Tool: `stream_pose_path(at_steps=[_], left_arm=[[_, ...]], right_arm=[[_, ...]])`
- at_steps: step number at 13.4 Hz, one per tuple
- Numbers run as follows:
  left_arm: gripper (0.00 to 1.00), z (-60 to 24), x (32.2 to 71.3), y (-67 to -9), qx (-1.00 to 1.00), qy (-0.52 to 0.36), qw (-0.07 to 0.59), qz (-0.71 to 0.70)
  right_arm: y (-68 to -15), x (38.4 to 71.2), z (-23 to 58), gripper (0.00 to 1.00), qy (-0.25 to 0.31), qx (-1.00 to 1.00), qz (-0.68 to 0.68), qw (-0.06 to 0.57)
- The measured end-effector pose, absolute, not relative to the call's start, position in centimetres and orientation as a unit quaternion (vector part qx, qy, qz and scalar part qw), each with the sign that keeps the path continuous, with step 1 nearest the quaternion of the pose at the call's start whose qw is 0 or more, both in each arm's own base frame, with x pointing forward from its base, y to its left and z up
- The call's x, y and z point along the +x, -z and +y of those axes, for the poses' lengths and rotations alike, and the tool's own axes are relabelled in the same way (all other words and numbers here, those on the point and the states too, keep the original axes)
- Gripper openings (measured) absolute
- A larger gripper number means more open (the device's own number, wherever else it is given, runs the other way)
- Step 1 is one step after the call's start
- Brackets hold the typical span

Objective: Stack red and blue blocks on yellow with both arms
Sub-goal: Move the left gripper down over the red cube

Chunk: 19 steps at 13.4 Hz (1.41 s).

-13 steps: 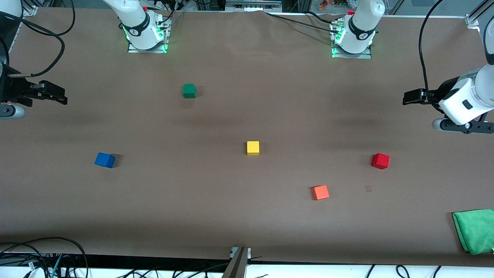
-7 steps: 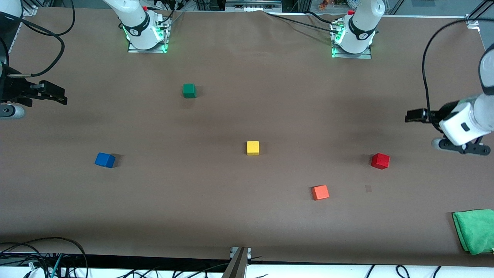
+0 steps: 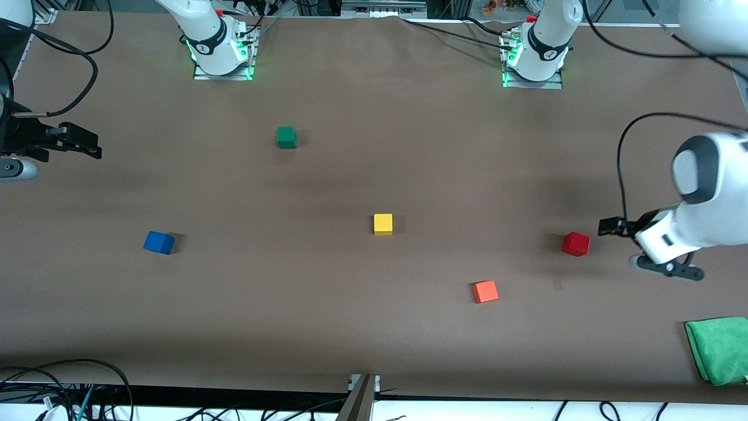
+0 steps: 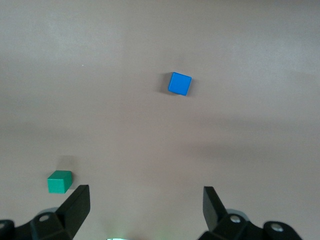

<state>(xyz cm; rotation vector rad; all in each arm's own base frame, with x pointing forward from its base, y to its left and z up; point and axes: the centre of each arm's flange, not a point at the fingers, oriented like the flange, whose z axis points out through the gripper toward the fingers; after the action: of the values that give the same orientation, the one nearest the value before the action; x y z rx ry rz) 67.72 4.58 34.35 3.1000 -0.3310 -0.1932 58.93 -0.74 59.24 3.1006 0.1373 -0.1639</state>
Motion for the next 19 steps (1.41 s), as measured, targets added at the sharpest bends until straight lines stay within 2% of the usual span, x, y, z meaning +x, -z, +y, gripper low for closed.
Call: stream_pose_path(at_steps=[3,6,8,13,19], left_arm=[[1.00,3.4,68.4,-28.9,0.991,0.033,-0.016,-0.128],[1.00,3.4,67.2,-24.8,0.991,0.009,-0.022,-0.130],[1.00,3.4,66.9,-25.0,0.992,0.015,-0.021,-0.125],[1.00,3.2,63.8,-27.6,0.988,0.096,-0.006,-0.122],[1.00,2.6,61.9,-20.6,0.988,0.083,-0.008,-0.128]], right_arm=[[-59.2,59.0,-0.7,1.00,0.053,0.997,0.044,0.017],[-59.3,59.0,-0.7,1.00,0.052,0.998,0.044,0.017],[-59.3,59.0,-0.7,1.00,0.052,0.998,0.044,0.017],[-59.3,59.0,-0.7,1.00,0.052,0.998,0.044,0.017],[-59.3,59.0,-0.8,1.00,0.052,0.998,0.044,0.017]])
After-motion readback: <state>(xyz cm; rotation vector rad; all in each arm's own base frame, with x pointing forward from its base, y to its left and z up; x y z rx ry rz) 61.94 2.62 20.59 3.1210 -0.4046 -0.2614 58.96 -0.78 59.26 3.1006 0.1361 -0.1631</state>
